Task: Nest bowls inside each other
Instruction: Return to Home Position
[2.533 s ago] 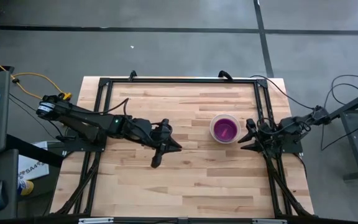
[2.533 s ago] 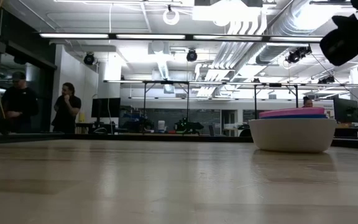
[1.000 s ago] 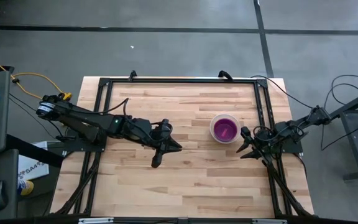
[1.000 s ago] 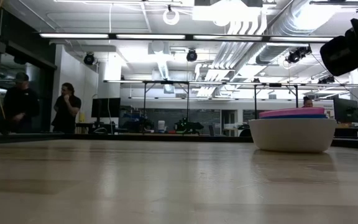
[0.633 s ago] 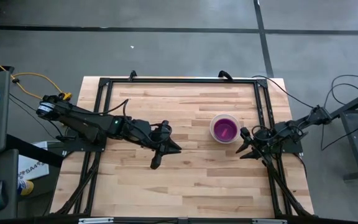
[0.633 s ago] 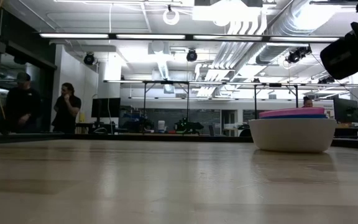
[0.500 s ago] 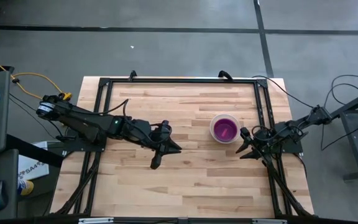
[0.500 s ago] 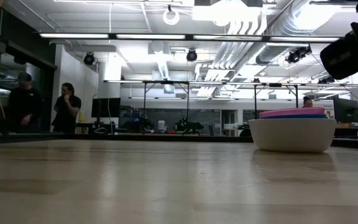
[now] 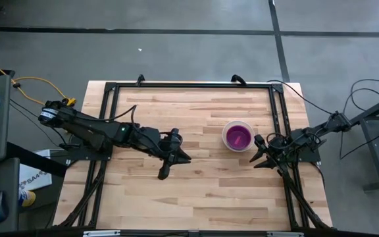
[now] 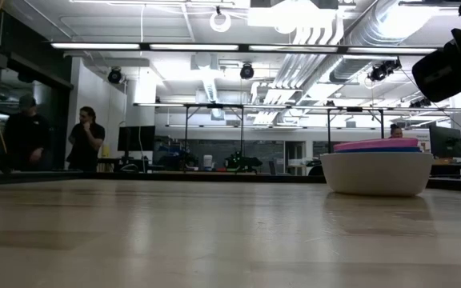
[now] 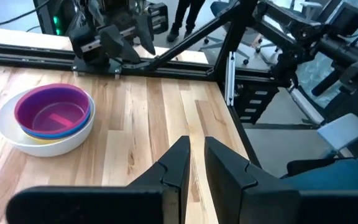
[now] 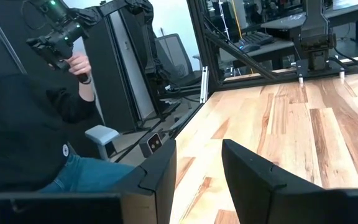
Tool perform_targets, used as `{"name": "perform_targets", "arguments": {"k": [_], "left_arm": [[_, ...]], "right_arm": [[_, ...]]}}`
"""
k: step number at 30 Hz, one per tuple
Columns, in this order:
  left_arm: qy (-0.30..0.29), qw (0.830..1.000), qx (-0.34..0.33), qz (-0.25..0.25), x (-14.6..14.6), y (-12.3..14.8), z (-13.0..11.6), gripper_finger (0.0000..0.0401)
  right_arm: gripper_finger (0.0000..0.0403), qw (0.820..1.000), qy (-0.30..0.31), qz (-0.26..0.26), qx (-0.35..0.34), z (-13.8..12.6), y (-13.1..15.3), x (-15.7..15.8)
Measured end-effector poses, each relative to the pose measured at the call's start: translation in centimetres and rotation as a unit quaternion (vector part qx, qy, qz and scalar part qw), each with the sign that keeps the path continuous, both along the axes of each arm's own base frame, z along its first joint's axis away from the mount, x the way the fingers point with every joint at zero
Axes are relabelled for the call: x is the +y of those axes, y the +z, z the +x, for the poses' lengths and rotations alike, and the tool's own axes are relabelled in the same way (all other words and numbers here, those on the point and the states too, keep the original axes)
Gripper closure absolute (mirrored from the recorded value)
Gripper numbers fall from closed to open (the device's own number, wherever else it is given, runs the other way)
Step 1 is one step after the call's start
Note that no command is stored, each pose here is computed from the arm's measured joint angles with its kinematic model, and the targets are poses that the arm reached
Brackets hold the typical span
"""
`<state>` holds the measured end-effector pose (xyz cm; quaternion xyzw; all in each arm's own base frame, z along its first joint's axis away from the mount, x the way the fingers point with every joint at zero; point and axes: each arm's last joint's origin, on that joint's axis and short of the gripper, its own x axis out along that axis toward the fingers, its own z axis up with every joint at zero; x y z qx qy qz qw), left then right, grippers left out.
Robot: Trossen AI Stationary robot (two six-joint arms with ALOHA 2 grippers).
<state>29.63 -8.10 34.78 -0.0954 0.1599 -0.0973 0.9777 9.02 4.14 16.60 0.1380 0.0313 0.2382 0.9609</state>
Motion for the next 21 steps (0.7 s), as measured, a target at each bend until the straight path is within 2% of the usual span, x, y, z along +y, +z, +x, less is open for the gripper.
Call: {"name": "perform_targets", "arguments": {"k": [6,13,21], "left_arm": [[-0.016,0.999,0.036,0.032,-0.3,-0.8,-0.4,0.0352],[-0.038,0.995,0.032,0.086,-1.8,-1.3,-1.0,0.0352],[-0.01,0.993,0.031,0.11,-2.3,-3.5,-4.3,0.0352]], "right_arm": [[0.028,1.0,0.0,0.0,0.0,0.0,0.0,0.0],[0.028,1.0,0.0,0.0,-0.001,0.0,0.0,0.0],[0.028,1.0,0.0,0.0,-0.001,0.0,0.0,0.0]]}}
